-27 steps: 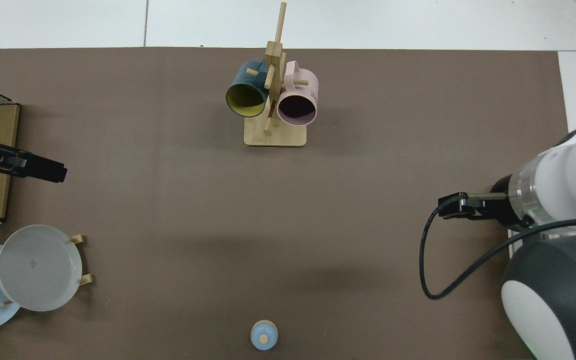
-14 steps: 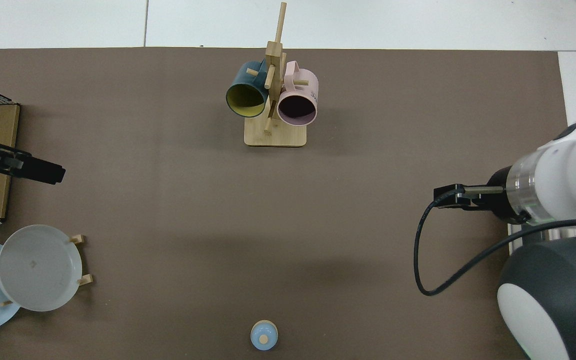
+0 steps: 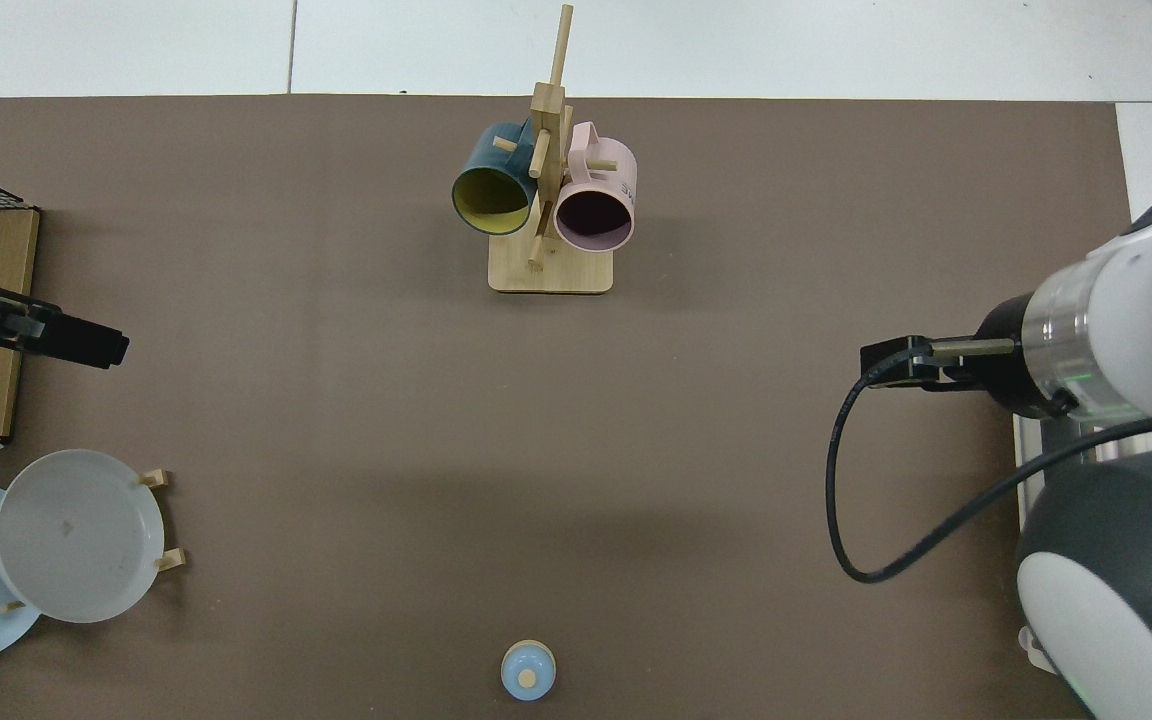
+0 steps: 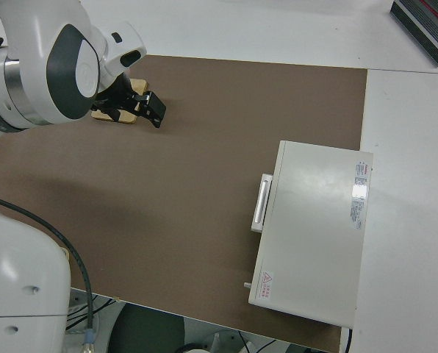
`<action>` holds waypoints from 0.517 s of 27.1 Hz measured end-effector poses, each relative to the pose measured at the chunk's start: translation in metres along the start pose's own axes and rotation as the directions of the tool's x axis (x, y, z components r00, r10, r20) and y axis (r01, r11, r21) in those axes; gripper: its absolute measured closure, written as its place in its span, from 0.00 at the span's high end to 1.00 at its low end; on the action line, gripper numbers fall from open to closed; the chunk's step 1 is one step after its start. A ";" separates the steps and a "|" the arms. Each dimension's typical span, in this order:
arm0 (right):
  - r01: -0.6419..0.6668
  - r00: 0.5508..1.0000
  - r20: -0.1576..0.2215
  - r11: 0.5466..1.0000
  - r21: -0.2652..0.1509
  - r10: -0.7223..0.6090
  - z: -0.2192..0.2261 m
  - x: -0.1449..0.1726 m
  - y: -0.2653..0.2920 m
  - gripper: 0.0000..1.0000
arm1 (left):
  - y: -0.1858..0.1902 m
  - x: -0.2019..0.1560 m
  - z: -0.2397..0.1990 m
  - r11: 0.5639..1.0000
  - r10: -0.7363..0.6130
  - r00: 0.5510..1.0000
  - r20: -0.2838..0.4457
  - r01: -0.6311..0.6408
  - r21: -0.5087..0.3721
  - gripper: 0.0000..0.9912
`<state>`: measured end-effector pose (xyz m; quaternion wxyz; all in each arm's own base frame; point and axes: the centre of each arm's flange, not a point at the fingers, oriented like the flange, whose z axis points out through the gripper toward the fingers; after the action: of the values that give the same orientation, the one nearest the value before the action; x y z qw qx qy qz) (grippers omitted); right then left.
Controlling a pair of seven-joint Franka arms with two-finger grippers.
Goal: Put markers into pen holder
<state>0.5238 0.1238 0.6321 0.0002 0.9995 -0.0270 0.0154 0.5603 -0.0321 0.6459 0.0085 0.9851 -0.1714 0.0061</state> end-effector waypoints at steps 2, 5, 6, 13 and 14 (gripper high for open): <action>0.012 1.000 0.004 1.000 0.005 -0.012 -0.004 0.007 0.000 1.00 | 0.000 0.000 0.000 1.000 -0.001 1.000 0.000 0.001 0.000 1.00; 0.025 1.000 0.008 1.000 0.010 -0.026 -0.005 0.014 0.000 1.00 | -0.001 0.000 0.000 1.000 -0.002 1.000 0.000 0.002 0.000 1.00; 0.029 1.000 0.008 1.000 0.011 -0.029 -0.005 0.016 0.000 1.00 | -0.001 0.000 0.000 1.000 -0.002 1.000 0.000 0.002 0.000 1.00; 0.049 0.999 0.009 0.999 0.008 -0.049 -0.002 0.022 0.000 1.00 | -0.004 -0.001 0.000 1.000 -0.008 1.000 0.000 0.008 0.000 1.00; 0.054 0.998 0.009 0.999 0.007 -0.054 -0.002 0.022 0.000 1.00 | -0.005 -0.001 0.000 1.000 -0.009 1.000 0.000 0.009 0.000 1.00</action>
<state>0.5459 0.1226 0.6351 -0.0031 0.9999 0.0001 0.0109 0.5605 -0.0273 0.6461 0.0083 0.9859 -0.1669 0.0062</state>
